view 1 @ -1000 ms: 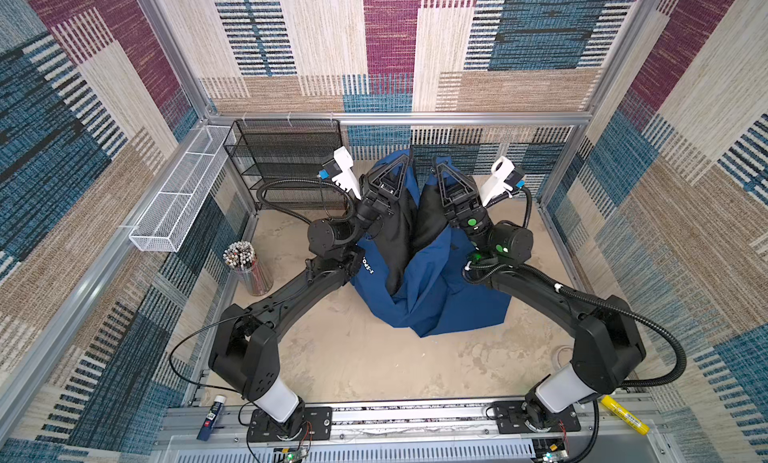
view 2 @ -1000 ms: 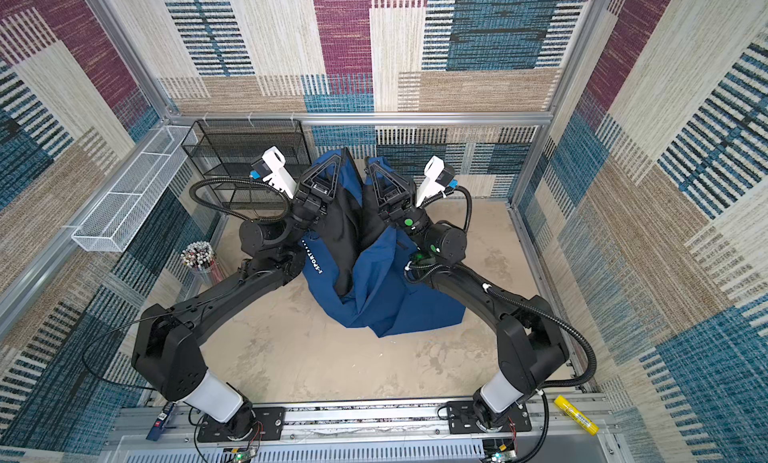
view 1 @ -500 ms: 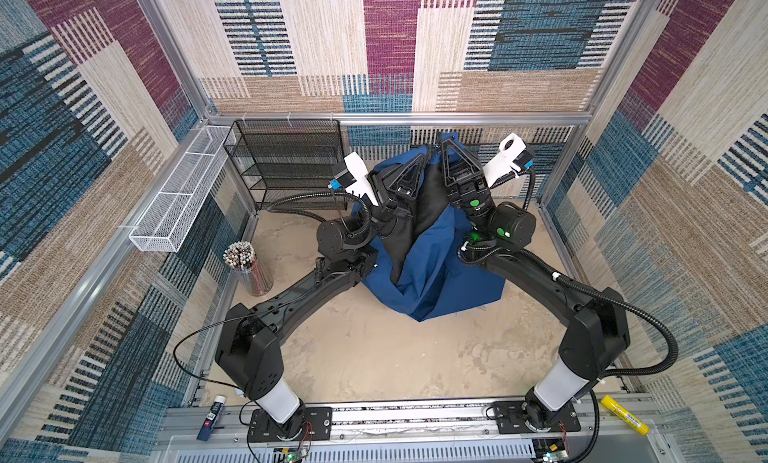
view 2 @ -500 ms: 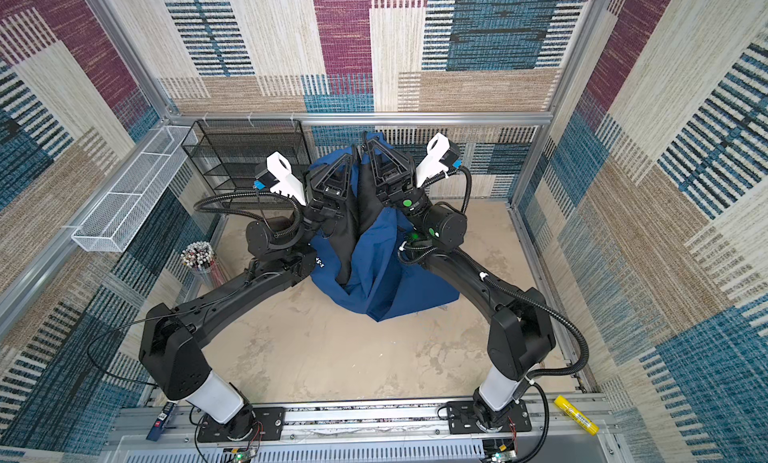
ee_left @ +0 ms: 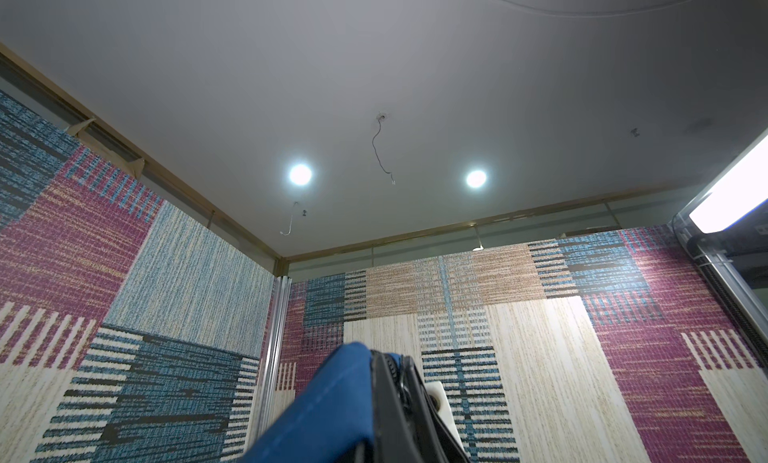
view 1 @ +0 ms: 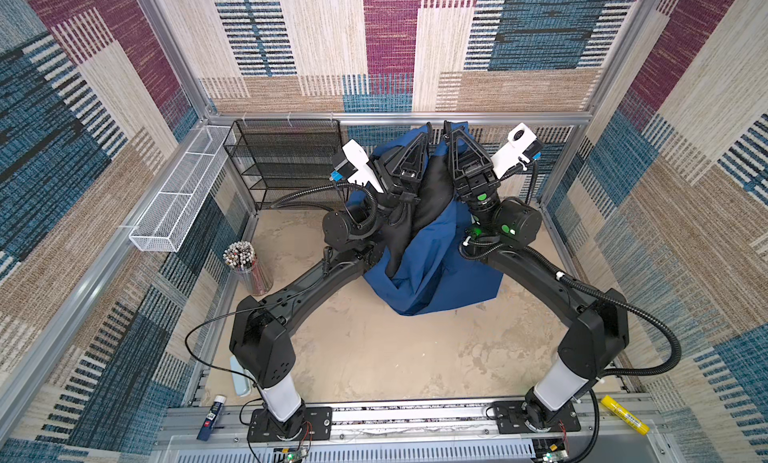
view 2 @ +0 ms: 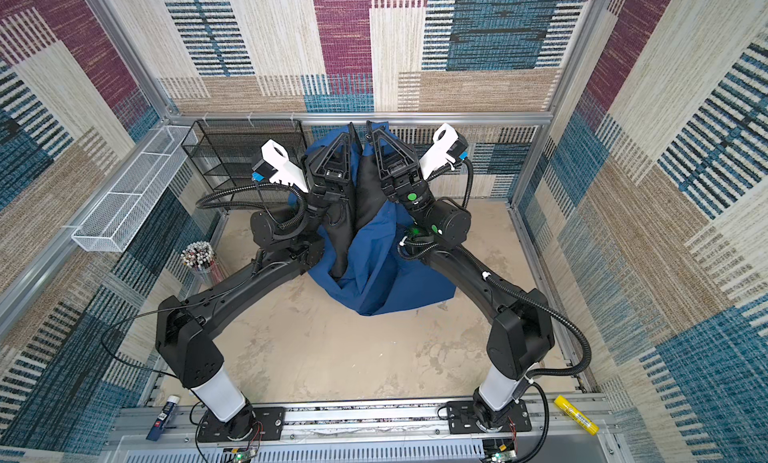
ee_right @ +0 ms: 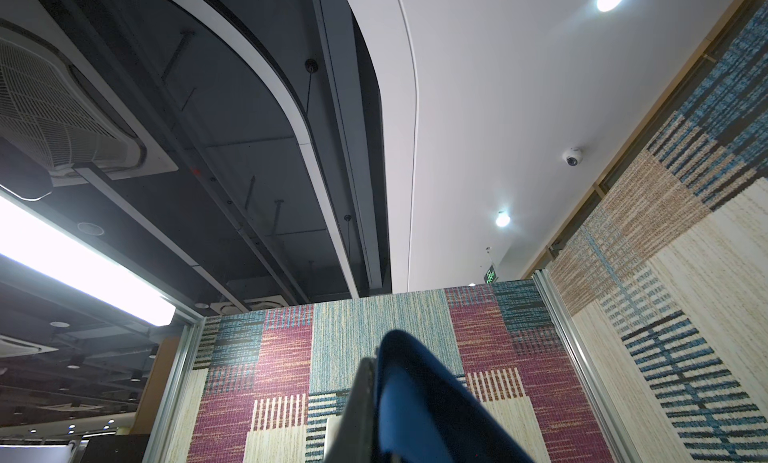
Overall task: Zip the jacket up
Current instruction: 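Lift both grippers, raising the jacket edges upright again, then hold the raised blue jacket edges close together with both grippers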
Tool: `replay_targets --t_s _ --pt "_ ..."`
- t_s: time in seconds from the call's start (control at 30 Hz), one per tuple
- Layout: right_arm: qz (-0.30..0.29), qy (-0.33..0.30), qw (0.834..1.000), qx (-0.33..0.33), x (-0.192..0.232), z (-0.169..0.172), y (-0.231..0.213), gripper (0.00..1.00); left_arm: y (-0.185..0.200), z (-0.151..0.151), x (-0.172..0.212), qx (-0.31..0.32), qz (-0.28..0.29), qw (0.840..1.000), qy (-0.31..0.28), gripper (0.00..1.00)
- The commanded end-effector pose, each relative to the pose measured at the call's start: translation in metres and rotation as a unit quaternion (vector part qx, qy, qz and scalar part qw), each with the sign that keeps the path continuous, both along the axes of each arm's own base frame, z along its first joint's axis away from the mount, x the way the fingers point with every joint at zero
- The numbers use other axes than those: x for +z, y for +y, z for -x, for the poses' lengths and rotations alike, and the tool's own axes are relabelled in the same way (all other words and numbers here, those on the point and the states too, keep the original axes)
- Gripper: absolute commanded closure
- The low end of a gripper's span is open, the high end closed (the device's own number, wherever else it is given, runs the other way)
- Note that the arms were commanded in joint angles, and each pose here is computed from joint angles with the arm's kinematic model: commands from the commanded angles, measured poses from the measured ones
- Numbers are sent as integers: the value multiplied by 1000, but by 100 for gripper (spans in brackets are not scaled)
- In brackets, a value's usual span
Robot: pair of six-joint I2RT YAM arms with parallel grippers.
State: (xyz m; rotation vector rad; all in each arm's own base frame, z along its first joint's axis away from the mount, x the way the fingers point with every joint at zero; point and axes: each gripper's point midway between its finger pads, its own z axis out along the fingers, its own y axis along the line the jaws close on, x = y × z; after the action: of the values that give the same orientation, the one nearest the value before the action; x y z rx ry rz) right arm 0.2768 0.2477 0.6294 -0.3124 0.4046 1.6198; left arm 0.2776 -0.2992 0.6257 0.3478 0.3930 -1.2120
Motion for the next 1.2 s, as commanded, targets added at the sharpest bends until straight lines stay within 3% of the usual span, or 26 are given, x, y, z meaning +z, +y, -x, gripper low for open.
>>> replay_targets --t_s 0.0,1.17 --pt "-124 -180 976 17 10 87 -57 100 8 13 10 4 24 999 -29 100" --pt "-135 -182 973 38 17 93 -64 100 -4 11 26 17 66 997 -37 100"
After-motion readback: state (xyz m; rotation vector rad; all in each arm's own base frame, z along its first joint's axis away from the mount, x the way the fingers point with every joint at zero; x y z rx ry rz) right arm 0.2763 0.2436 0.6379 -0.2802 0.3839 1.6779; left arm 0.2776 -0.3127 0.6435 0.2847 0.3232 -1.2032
